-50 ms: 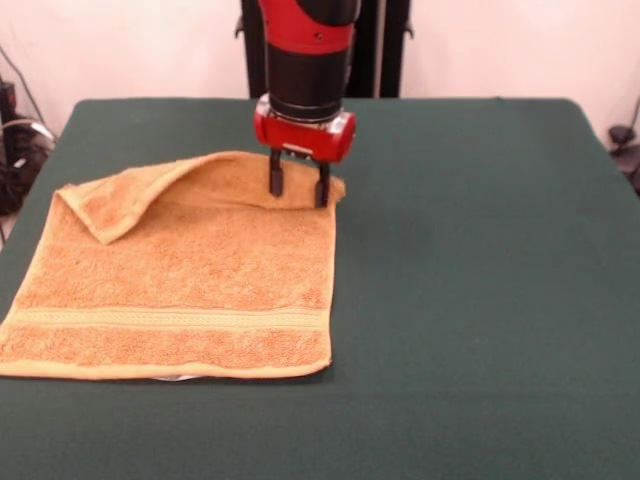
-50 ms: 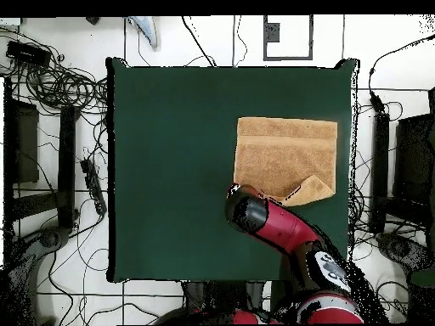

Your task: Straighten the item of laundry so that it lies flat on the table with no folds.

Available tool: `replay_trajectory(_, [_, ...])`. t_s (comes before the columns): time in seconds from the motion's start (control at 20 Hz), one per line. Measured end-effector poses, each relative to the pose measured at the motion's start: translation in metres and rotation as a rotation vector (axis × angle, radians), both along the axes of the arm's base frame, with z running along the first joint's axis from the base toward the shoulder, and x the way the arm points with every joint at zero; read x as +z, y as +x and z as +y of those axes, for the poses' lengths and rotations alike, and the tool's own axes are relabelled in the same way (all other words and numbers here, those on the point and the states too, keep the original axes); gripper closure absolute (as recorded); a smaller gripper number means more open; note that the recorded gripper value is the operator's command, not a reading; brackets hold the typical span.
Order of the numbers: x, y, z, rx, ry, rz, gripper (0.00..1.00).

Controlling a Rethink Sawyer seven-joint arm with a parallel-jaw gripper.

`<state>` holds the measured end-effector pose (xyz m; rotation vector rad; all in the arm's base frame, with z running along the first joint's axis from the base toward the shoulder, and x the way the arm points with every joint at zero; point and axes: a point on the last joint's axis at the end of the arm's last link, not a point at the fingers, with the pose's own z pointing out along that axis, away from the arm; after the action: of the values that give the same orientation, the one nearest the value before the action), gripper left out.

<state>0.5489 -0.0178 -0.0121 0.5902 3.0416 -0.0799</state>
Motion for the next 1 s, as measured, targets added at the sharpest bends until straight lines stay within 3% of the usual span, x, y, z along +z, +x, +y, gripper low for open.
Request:
replay_trajectory(0.3, [-0.003, -0.019, 0.002, -0.012, 0.018, 0.041, 0.00])
replay_trajectory(0.5, [-0.012, -0.045, -0.008, -0.052, 0.049, 0.090, 0.00])
replay_trajectory(0.55, [-0.017, -0.063, -0.018, -0.071, 0.058, 0.118, 0.00])
replay_trajectory(0.75, [-0.028, -0.088, -0.029, -0.078, 0.061, 0.141, 0.00])
replay_trajectory(1.0, [-0.029, -0.088, -0.026, -0.033, 0.039, 0.115, 0.00])
